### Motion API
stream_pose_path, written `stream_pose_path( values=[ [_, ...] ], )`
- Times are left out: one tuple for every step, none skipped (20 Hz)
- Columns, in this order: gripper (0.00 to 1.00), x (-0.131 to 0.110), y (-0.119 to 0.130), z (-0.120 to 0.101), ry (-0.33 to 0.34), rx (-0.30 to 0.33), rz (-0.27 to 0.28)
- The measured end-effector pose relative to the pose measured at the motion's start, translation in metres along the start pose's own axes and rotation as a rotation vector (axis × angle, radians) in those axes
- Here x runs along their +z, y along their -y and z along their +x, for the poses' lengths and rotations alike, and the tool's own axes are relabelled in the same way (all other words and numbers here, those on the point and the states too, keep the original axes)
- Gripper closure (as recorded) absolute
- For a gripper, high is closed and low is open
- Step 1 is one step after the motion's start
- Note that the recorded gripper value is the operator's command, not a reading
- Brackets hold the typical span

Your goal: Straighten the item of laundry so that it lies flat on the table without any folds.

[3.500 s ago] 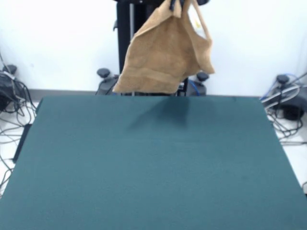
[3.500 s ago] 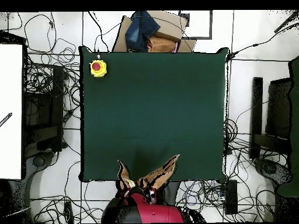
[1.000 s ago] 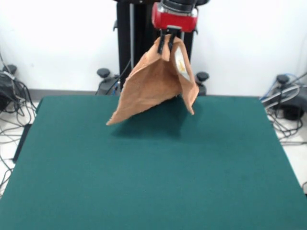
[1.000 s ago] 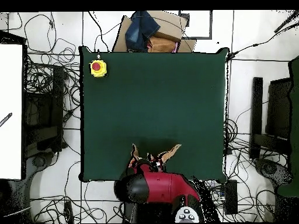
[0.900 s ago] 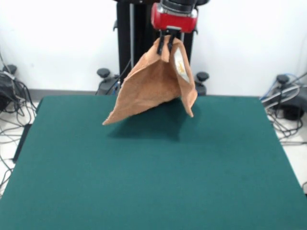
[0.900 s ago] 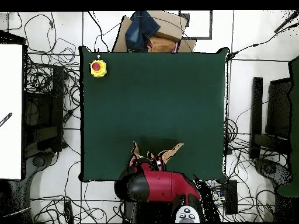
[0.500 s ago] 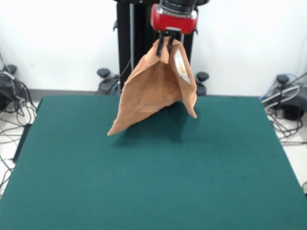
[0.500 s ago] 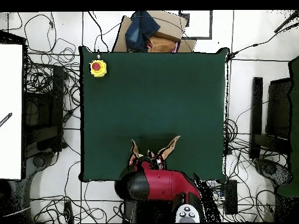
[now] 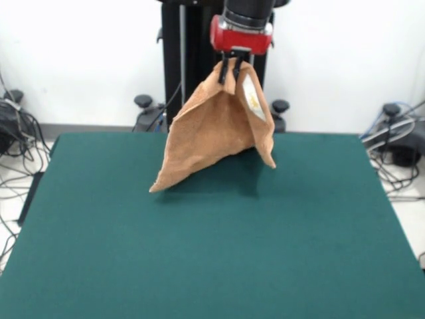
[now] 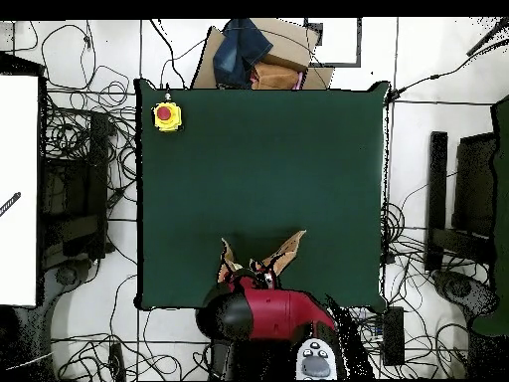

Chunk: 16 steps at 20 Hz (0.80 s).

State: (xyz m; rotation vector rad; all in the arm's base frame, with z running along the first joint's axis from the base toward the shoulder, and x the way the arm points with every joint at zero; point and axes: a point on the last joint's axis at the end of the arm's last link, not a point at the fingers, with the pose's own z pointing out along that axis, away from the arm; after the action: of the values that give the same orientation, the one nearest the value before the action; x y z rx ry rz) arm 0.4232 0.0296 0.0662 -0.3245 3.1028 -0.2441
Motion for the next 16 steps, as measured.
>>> stream_pose_path(
  values=[
    [1.00, 0.0013, -0.0006, 0.0008, -0.002, -0.001, -0.001],
    [1.00, 0.0026, -0.0010, 0.0015, -0.004, -0.001, -0.002],
    [1.00, 0.0046, -0.0018, 0.0027, -0.008, -0.002, -0.004],
    [1.00, 0.0056, -0.0022, 0.0032, -0.010, -0.002, -0.005],
    [1.00, 0.0068, -0.0028, 0.0040, -0.012, -0.003, -0.006],
    [1.00, 0.0086, -0.0035, 0.0050, -0.015, -0.004, -0.008],
    [1.00, 0.0095, -0.0039, 0.0056, -0.017, -0.004, -0.008],
    [1.00, 0.0100, -0.0042, 0.0060, -0.019, -0.005, -0.009],
    [1.00, 0.0105, -0.0045, 0.0063, -0.020, -0.005, -0.010],
    [1.00, 0.0107, -0.0051, 0.0064, -0.021, -0.006, -0.010],
    [1.00, 0.0105, -0.0052, 0.0062, -0.020, -0.007, -0.010],
    [1.00, 0.0105, -0.0052, 0.0061, -0.020, -0.007, -0.010],
    [1.00, 0.0106, -0.0053, 0.0058, -0.019, -0.008, -0.009],
    [1.00, 0.0106, -0.0052, 0.0053, -0.018, -0.008, -0.009],
    [1.00, 0.0105, -0.0049, 0.0048, -0.017, -0.008, -0.008],
    [1.00, 0.0106, -0.0045, 0.0039, -0.016, -0.008, -0.008]
  ],
)
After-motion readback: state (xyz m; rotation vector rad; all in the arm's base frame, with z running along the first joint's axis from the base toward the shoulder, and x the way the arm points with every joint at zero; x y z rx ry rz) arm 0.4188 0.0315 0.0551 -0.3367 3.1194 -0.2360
